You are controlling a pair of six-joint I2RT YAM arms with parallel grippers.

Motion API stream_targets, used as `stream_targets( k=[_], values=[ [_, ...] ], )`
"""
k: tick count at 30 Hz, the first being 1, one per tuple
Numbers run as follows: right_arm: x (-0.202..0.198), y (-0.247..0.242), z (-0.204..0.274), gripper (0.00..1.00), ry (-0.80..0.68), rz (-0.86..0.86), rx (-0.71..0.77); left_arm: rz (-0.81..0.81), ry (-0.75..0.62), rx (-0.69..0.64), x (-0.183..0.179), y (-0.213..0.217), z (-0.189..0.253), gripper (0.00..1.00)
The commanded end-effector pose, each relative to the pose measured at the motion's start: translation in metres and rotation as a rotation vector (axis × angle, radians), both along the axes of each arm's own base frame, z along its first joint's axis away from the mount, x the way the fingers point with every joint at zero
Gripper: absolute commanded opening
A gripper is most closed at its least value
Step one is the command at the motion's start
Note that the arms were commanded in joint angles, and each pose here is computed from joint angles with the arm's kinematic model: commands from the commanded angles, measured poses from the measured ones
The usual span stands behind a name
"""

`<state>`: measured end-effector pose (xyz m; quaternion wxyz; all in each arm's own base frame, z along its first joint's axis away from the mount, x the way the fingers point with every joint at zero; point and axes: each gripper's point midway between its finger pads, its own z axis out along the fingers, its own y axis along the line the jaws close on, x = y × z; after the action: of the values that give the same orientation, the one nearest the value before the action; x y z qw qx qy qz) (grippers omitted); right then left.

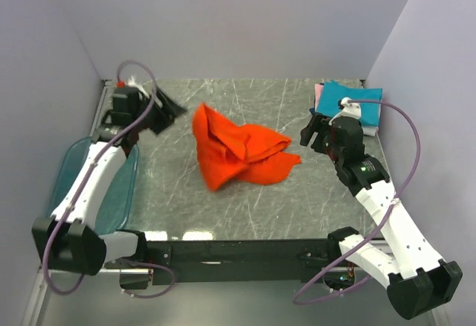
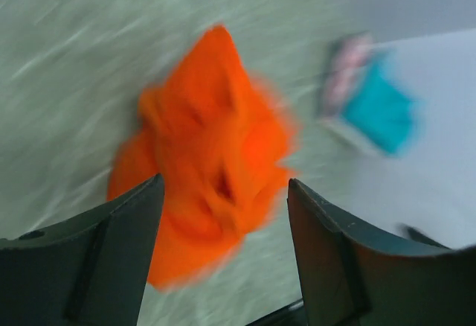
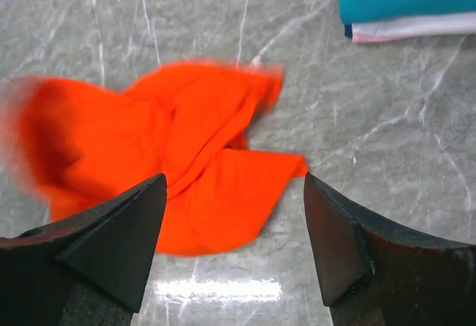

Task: Fold and stack the t-shirts
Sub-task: Move the tshirt to the center of the board, then flatten the tshirt out

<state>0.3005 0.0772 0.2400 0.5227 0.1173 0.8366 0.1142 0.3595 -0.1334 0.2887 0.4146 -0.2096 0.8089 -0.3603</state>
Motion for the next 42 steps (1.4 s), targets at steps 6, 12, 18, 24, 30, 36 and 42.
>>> stream_targets(
  k=[6,12,18,24,30,36,42],
  values=[
    [-0.01,0.009,-0.049,0.8,0.141,0.06,-0.022,0.028,0.397,0.242,-0.06,0.03,-0.15,0.69],
    [-0.017,0.017,-0.088,0.79,0.268,0.082,-0.002,-0.108,0.507,0.275,-0.083,0.001,-0.194,0.67],
    [-0.019,0.02,-0.119,0.79,0.378,0.091,-0.018,-0.186,0.6,0.325,-0.09,-0.019,-0.229,0.64],
    [-0.016,0.022,-0.147,0.77,0.465,0.099,0.0,-0.233,0.548,0.342,-0.07,-0.047,-0.216,0.62],
    [-0.008,0.019,-0.17,0.74,0.543,0.085,0.035,-0.29,0.501,0.327,-0.053,-0.083,-0.204,0.62],
    [-0.001,0.01,-0.185,0.72,0.585,0.061,0.066,-0.351,0.484,0.371,-0.043,-0.11,-0.202,0.63],
    [0.002,0.008,-0.19,0.7,0.604,0.064,0.07,-0.351,0.487,0.375,-0.026,-0.129,-0.203,0.63]
  ],
)
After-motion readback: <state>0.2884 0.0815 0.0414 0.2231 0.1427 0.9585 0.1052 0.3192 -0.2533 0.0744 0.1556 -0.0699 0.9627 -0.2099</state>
